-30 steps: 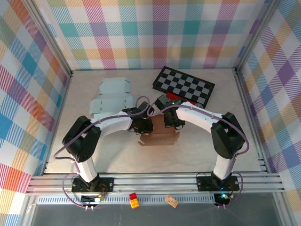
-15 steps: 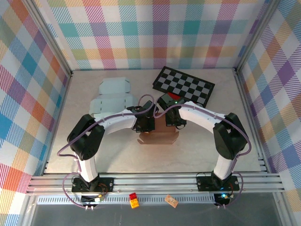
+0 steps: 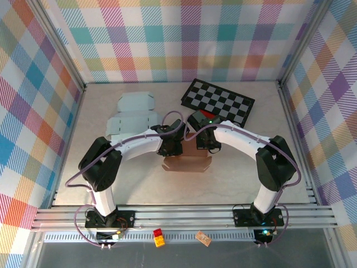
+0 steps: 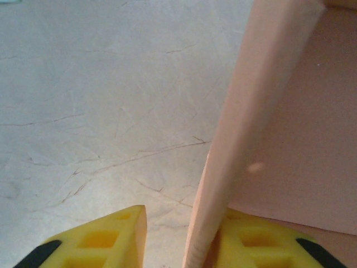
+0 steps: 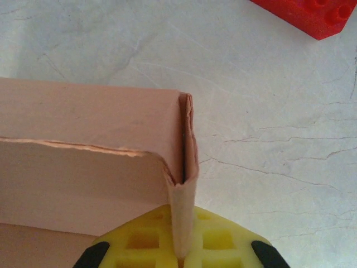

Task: Fold the paper box

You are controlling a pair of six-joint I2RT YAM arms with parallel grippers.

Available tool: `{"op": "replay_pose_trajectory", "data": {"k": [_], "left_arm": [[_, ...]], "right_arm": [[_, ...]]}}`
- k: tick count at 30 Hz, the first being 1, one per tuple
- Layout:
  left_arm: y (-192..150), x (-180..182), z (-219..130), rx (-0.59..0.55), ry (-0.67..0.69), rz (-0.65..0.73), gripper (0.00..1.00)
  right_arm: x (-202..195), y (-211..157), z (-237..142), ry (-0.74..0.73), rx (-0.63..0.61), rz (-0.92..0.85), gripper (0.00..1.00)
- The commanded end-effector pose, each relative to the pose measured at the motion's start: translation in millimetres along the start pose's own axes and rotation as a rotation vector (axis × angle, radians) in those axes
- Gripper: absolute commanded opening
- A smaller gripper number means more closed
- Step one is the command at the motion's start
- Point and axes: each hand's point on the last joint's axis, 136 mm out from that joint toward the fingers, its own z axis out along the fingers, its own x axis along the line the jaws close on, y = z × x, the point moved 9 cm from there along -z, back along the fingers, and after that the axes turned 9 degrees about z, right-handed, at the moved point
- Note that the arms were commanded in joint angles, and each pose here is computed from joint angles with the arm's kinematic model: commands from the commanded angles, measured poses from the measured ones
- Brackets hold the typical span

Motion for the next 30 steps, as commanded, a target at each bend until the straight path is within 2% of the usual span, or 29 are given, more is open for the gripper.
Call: {"op": "replay_pose_trajectory", "data": {"k": [1,5,13,22,30], "left_arm": [[-11,-25,-32,-0.054,-0.055,0.077,0.36],[-15,-22,-36,-0.053,-0.085,0.075,0.38],[-16,-28,-50,-0.118,-0.320,0.134,0.40],[-9,-12,-80,-0.183,-0.294,0.103,0.41],[0,39,-133,-0.335,-0.148,-0.020,0.43]], "right_arm": [[3,-9,6,-0.051,-0.003,0.011,0.00],[5,-9,7,-0.051,0.003,0.015,0.00],[5,-12,10,-0.054,0.023,0.024,0.00],[4,-14,10,-0.053,0.036,0.040,0.00],[3,-20,12,-0.048,0.101,0.137,0.00]]}}
